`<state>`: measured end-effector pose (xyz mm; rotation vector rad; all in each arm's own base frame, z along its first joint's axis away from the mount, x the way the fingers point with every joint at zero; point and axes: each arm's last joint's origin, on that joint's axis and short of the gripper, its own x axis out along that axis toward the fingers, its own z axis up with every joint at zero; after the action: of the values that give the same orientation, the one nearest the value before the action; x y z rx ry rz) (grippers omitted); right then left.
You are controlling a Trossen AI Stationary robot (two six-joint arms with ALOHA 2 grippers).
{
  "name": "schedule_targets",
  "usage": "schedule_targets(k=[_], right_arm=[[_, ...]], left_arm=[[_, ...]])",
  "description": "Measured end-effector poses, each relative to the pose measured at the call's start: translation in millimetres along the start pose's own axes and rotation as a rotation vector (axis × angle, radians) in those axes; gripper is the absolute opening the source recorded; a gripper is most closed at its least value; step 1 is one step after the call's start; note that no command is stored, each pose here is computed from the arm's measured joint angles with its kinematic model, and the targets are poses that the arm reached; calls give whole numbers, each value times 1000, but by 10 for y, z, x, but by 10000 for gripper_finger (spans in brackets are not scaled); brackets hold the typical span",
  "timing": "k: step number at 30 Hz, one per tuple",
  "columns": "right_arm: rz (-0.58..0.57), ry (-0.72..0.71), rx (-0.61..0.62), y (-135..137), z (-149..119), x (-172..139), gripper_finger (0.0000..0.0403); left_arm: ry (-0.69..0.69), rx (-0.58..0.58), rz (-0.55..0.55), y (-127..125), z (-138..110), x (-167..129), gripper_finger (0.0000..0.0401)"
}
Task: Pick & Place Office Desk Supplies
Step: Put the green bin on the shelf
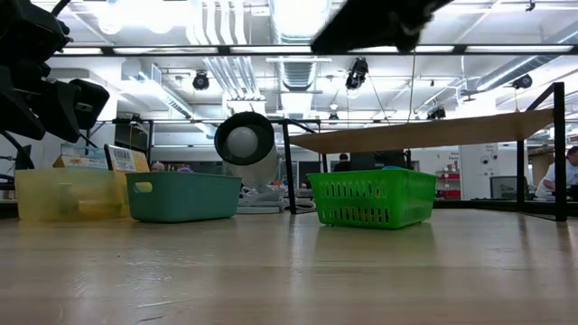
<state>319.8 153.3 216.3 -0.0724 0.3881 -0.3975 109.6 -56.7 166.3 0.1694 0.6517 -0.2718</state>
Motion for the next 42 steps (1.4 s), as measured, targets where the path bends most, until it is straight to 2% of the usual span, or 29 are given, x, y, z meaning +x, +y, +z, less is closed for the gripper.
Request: schedule_targets(k=[7, 12, 20, 31, 42], right_arm=[[12, 360, 171, -131, 102, -25, 22], [26, 419, 198, -225, 146, 70, 64], [124, 581, 252, -344, 42, 226, 128], [117, 629, 254, -398, -106, 312, 145], [122, 616, 262, -433, -445, 346, 143]], left_arm=[[0, 0, 0, 0, 0, 0, 152], [0, 0, 0, 0, 0, 0, 152], [0, 0, 0, 0, 0, 0, 152], [0, 0, 0, 0, 0, 0, 152], [0, 0, 0, 0, 0, 0, 152]])
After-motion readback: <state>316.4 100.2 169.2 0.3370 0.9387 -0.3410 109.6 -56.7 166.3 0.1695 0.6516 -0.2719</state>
